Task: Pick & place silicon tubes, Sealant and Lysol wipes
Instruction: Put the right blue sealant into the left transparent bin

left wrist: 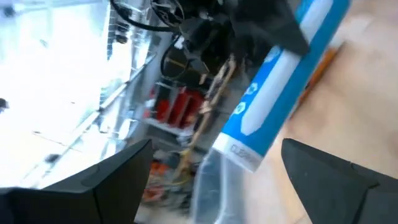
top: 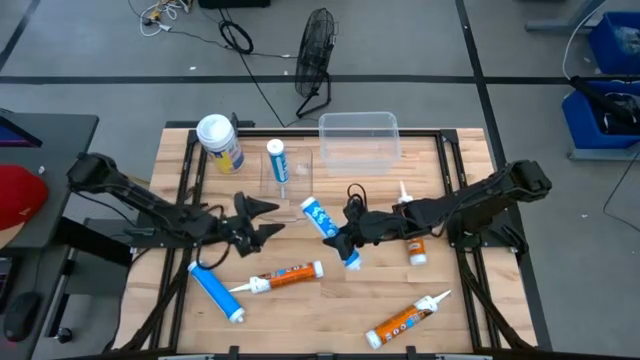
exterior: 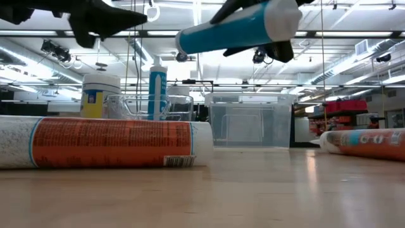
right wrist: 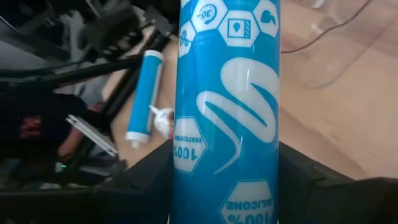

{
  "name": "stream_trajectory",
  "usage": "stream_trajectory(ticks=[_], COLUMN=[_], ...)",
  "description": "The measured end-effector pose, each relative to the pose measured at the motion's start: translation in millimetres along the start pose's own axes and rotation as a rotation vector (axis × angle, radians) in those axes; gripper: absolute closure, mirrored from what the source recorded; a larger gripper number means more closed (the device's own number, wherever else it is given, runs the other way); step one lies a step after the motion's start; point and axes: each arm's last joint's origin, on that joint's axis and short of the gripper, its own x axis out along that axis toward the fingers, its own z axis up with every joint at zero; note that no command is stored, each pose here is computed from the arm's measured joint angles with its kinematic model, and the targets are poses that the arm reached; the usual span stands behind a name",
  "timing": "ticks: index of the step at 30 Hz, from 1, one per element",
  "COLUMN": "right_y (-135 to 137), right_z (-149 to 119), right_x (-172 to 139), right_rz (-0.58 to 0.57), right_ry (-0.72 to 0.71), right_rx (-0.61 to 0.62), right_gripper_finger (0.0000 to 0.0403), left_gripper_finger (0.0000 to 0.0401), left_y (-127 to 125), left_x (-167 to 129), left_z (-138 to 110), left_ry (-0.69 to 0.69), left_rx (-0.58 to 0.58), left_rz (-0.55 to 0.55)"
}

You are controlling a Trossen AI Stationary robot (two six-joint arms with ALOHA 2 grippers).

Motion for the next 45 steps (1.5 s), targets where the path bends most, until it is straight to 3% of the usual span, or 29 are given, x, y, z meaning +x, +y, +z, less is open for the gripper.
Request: stream_trajectory(ticks=[9, 18, 30, 39, 45], right_y=[4.3, 7.2, 11.7, 12.6, 12.8], right_z=[12.3, 13.9, 14.8, 15.3, 15.9], right_x=[1.2, 0.8, -0.1, -0.3, -0.3], right_rz=[0.099, 0.132, 0.192, 0.203, 0.204], right_ry=[-0.028, -0.033, -0.016, -0.018, -0.028], right_rx=[0.074, 0.098, 0.124, 0.123, 0.116], right_gripper_finger=[0.0205, 0.0205, 0.0205, 0.0205, 0.0205], left_gripper_finger=[0.0039, 0.0039, 0.0039, 0.0041, 0.0072], left_y=[-14.7, -17.2, -33.2, -36.0, -35.9], left_x=[24.0, 52.5, 87.1, 105.1, 104.4], left_z=[18.6, 42.5, 52.9, 50.5, 51.6], left_ry=[0.085, 0.129, 0.236, 0.279, 0.279], left_rx=[0.233, 0.334, 0.529, 0.562, 0.559], left_rz=[0.001, 0.006, -0.044, -0.047, -0.043])
